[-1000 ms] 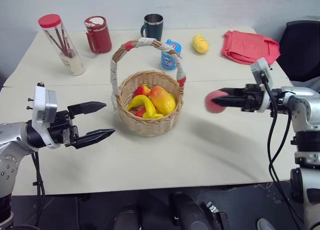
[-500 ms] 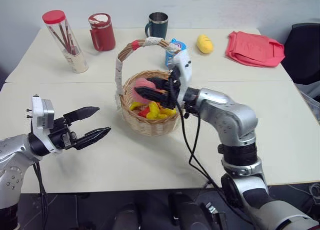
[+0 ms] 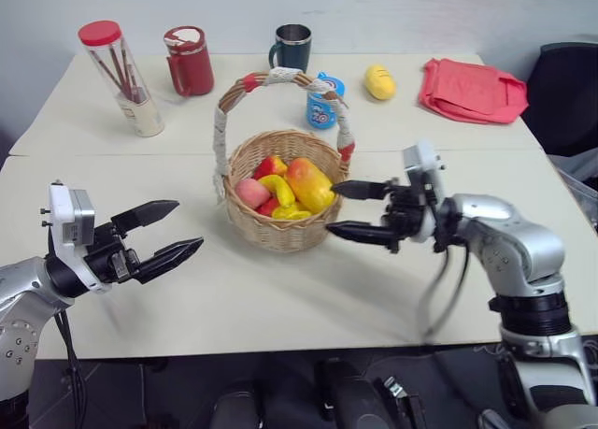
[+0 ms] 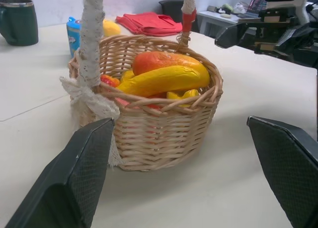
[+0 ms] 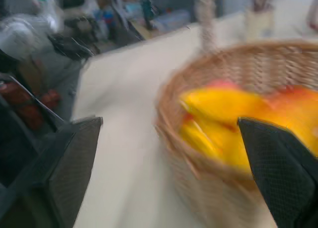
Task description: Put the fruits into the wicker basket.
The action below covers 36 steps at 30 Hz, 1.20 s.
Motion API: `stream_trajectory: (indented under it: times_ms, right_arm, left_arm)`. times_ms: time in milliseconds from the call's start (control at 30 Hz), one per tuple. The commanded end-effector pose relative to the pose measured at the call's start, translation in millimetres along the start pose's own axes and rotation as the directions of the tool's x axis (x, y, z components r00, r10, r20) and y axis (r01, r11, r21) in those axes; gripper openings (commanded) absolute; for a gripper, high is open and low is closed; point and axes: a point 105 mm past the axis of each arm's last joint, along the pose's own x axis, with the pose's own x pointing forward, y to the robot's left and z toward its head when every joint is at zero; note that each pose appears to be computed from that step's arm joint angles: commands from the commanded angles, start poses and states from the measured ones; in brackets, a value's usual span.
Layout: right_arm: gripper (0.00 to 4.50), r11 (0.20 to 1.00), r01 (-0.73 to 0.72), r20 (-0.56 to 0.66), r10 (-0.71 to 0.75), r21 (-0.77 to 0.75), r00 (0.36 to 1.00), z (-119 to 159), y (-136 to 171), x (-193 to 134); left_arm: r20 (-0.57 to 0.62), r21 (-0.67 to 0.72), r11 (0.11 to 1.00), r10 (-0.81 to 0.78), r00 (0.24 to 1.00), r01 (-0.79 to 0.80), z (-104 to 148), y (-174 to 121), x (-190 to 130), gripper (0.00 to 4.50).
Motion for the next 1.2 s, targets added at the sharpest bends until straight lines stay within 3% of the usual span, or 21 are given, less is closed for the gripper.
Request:
stream_trajectory:
  times_ms: [33,167,300,467,667,733,833,867,1000,1100,1200]
  right_arm:
    - [4.48,0.987,0.069,0.029,-0.065,-0.146,0.997,22.8,-34.8,-10.1]
    - [4.48,0.984,0.031,-0.003,-0.032,-0.177,0.999,24.3,-57.7,7.4]
    - [4.31,0.976,-0.078,0.006,0.081,-0.201,0.997,32.3,-58.9,41.2]
    - [2.82,0.966,-0.196,-0.035,0.193,-0.166,0.981,28.3,-49.9,47.1]
    - [0.66,0.978,-0.170,0.043,0.176,-0.121,0.983,34.1,-40.9,12.8]
    - [0.18,0.987,-0.117,0.050,0.124,-0.114,0.991,33.1,-33.7,-6.5]
    - [0.19,0.989,0.059,0.102,-0.045,-0.135,0.994,39.3,-28.8,-40.5]
    - [0.19,0.974,0.175,0.169,-0.150,-0.142,0.974,49.8,-29.9,-60.4]
    - [0.19,0.889,0.444,0.281,-0.401,-0.110,0.872,67.3,-32.4,-112.0]
    - [0.19,0.721,0.664,0.284,-0.605,-0.201,0.743,63.2,-47.4,-157.6]
    - [0.19,0.606,0.764,0.267,-0.716,-0.224,0.645,48.6,-65.2,-185.2]
  left_arm:
    - [0.028,0.054,0.998,-0.032,0.999,0.030,13.3,-6.8,0.5,4.50]
    - [0.037,0.056,0.997,-0.051,0.998,0.049,14.6,-9.0,4.3,4.50]
    - [0.037,0.057,0.997,-0.058,0.998,0.055,14.5,-8.1,7.9,4.50]
    - [0.039,0.060,0.996,-0.061,0.997,0.059,14.6,-8.6,10.9,4.50]
    - [0.045,0.047,0.996,-0.081,0.996,0.079,10.8,-9.1,17.5,4.50]
    - [0.045,0.038,0.994,-0.099,0.994,0.098,8.7,-8.2,21.8,4.50]
    - [0.047,0.030,0.991,-0.135,0.990,0.134,7.0,-5.6,30.2,4.50]
    - [0.049,0.029,0.988,-0.153,0.987,0.151,6.8,-3.4,34.4,4.50]
    - [0.049,0.030,0.981,-0.194,0.980,0.192,6.5,2.9,44.0,4.50]
    - [0.044,0.032,0.972,-0.234,0.971,0.232,5.7,6.9,51.5,4.50]
    - [0.043,0.046,0.966,-0.256,0.966,0.254,5.3,10.1,57.4,4.50]
